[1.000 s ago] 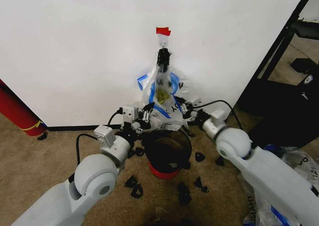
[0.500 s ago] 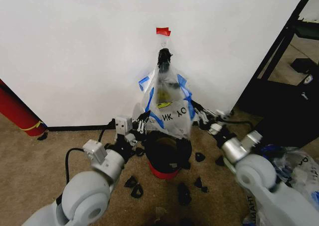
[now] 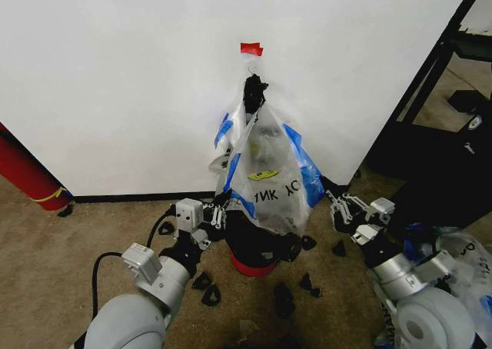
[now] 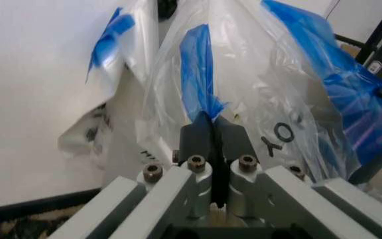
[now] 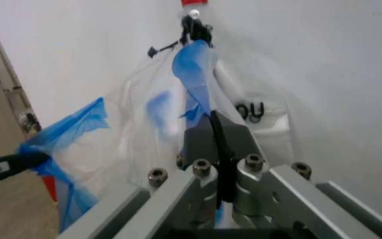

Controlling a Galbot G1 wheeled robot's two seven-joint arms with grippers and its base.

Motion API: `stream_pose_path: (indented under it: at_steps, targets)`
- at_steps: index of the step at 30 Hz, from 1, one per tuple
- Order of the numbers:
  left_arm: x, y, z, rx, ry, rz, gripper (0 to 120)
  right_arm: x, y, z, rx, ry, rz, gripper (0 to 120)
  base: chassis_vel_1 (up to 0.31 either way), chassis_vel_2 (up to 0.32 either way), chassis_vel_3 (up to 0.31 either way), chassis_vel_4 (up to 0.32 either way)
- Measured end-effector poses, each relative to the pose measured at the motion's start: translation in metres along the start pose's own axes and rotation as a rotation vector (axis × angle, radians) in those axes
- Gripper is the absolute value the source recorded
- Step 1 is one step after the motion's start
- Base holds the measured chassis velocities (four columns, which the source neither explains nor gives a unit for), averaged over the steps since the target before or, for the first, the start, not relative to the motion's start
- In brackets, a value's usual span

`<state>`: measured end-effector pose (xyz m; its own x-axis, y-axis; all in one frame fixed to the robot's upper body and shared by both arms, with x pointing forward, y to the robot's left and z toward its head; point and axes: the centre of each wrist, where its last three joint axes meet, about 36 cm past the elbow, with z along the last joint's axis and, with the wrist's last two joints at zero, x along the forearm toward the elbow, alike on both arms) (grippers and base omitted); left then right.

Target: Pick up the garbage bag from the wall and place it over the trash bin.

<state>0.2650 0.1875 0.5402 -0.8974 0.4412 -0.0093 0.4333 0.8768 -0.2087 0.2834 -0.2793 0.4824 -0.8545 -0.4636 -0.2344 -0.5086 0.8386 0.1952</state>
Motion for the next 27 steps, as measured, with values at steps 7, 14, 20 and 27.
stream_pose_path:
  at_steps: [7, 14, 20, 27]
  targets:
    - [0.008, -0.003, 0.009, -0.014, 0.022, -0.002, 0, 0.017, 0.008, 0.007, -0.01, 0.016, 0.009, 0, 0.0, 0.0, 0.0, 0.0]
    - [0.004, -0.003, 0.011, -0.025, -0.009, -0.001, 0, 0.009, 0.007, 0.014, -0.018, -0.007, 0.023, 0, 0.0, 0.0, 0.0, 0.0]
    - [-0.014, 0.006, 0.022, -0.01, -0.016, -0.022, 0, -0.02, -0.002, 0.02, -0.026, -0.036, 0.04, 0, 0.0, 0.0, 0.0, 0.0]
    - [-0.034, 0.017, 0.046, 0.004, 0.002, -0.062, 0, -0.055, -0.013, 0.039, -0.071, -0.025, 0.049, 0, 0.0, 0.0, 0.0, 0.0]
